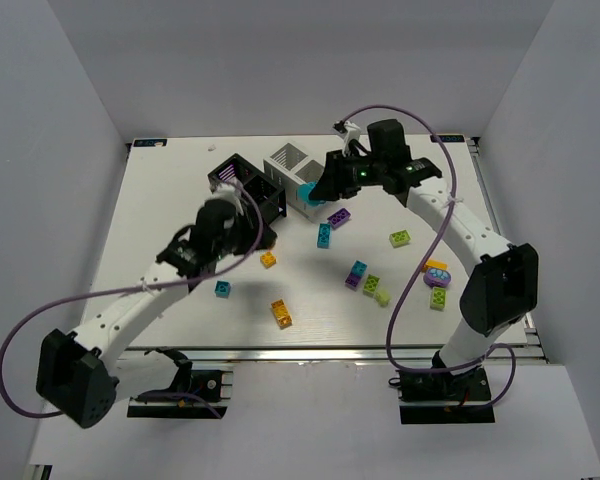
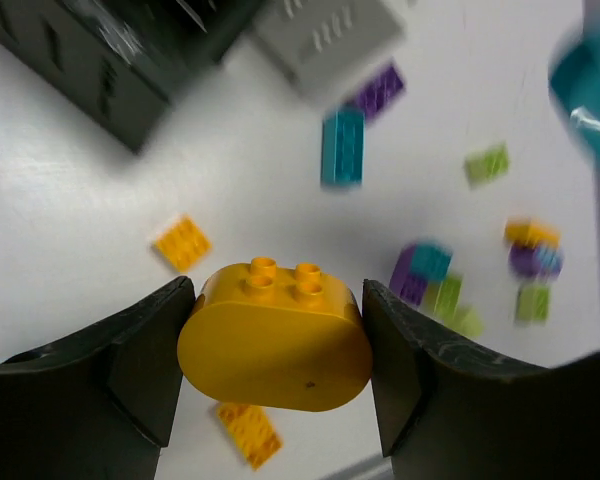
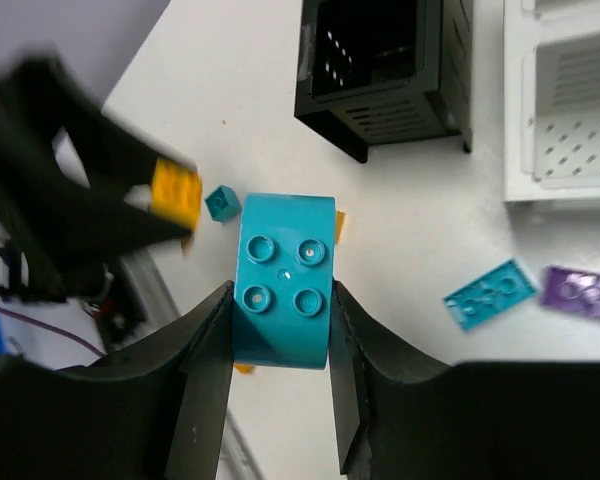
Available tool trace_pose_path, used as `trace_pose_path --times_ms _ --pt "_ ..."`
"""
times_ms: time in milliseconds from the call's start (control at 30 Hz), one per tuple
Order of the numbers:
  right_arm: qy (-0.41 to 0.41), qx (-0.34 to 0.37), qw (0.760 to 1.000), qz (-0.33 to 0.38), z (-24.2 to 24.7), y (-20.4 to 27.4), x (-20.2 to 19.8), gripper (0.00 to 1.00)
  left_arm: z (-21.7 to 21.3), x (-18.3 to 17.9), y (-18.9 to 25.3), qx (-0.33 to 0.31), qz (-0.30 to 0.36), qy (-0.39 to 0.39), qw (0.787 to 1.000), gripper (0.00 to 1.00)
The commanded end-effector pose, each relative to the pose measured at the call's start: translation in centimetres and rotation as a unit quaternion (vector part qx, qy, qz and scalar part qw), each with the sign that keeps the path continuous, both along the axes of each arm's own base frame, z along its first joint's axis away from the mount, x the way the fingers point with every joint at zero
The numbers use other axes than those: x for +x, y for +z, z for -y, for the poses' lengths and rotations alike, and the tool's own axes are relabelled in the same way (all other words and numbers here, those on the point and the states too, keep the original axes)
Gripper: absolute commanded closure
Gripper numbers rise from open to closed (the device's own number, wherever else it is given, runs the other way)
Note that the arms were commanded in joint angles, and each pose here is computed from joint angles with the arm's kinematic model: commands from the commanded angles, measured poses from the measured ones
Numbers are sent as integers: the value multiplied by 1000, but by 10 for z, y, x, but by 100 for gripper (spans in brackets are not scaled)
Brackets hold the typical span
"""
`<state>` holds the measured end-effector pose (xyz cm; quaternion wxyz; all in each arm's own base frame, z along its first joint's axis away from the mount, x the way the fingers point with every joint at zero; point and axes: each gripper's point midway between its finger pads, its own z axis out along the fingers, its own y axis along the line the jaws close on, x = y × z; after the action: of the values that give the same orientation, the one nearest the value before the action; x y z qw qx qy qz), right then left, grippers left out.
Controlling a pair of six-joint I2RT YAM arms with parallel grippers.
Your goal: Sort the legos into containers by color
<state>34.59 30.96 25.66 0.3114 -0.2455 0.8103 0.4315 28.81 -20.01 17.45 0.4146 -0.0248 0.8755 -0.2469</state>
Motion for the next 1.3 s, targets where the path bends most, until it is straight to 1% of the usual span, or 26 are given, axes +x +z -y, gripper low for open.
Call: trace_pose_path --times_ms 0,33,100,133,167,233,333,367,400,433,467,533,567,600,667,700,733,800,900,933,1000,1033,1133,1233,1267 --pt "81 15 977 198 12 62 -15 100 -27 32 31 -25 -29 85 996 100" --pt "88 10 974 208 15 55 -19 100 -29 41 53 -38 -22 100 994 100" --pt "85 5 967 240 21 60 -23 100 -42 60 59 -36 -34 134 990 100" --pt "85 1 967 241 23 54 -24 100 -49 69 76 -40 -29 157 986 100" --pt "85 -3 966 246 24 52 -25 100 -53 80 70 -30 -39 173 984 100" --pt "79 -9 966 247 28 48 -25 100 -70 96 71 -11 -40 213 976 100" --pt "77 -15 968 240 32 39 -28 100 -76 129 79 -7 -23 237 971 100" --pt "77 -18 968 237 32 35 -29 100 -79 140 90 -9 -9 244 970 100" --pt "78 -18 967 240 33 35 -30 100 -79 152 78 4 -17 248 969 100" --pt "78 -19 967 240 34 35 -30 100 -83 159 77 13 -15 253 967 100" --pt "79 -20 967 240 35 35 -31 100 -90 170 86 18 -1 270 963 100" --pt "82 -20 966 243 35 35 -32 100 -95 186 76 30 -3 279 960 100" --pt "84 -20 967 241 35 33 -32 100 -100 192 78 33 4 291 956 100" --pt "83 -21 967 238 36 32 -33 100 -101 202 85 24 19 295 955 100" --pt "85 -21 969 233 36 30 -35 100 -101 214 80 24 21 299 954 100" --pt "85 -21 969 229 36 29 -36 100 -99 220 87 19 29 299 954 100" --pt "85 -22 971 223 37 25 -37 100 -97 226 76 26 16 296 955 100" --pt "83 -22 971 221 39 23 -38 100 -93 232 74 26 14 291 956 100" --pt "83 -22 972 218 40 20 -41 100 -93 239 65 31 9 291 956 95" --pt "83 -22 972 218 40 20 -41 100 -93 241 63 32 8 291 956 89" --pt "83 -22 973 215 40 19 -41 100 -91 244 54 36 -1 288 957 86" --pt "82 -22 973 215 41 19 -41 100 -90 245 52 37 -3 287 957 81" --pt "82 -23 973 214 41 19 -41 100 -89 248 43 40 -11 288 957 74" --pt "82 -22 974 211 41 18 -41 100 -87 251 41 35 -12 289 957 68" --pt "83 -23 974 209 41 17 -42 100 -86 253 42 33 -11 288 957 65"
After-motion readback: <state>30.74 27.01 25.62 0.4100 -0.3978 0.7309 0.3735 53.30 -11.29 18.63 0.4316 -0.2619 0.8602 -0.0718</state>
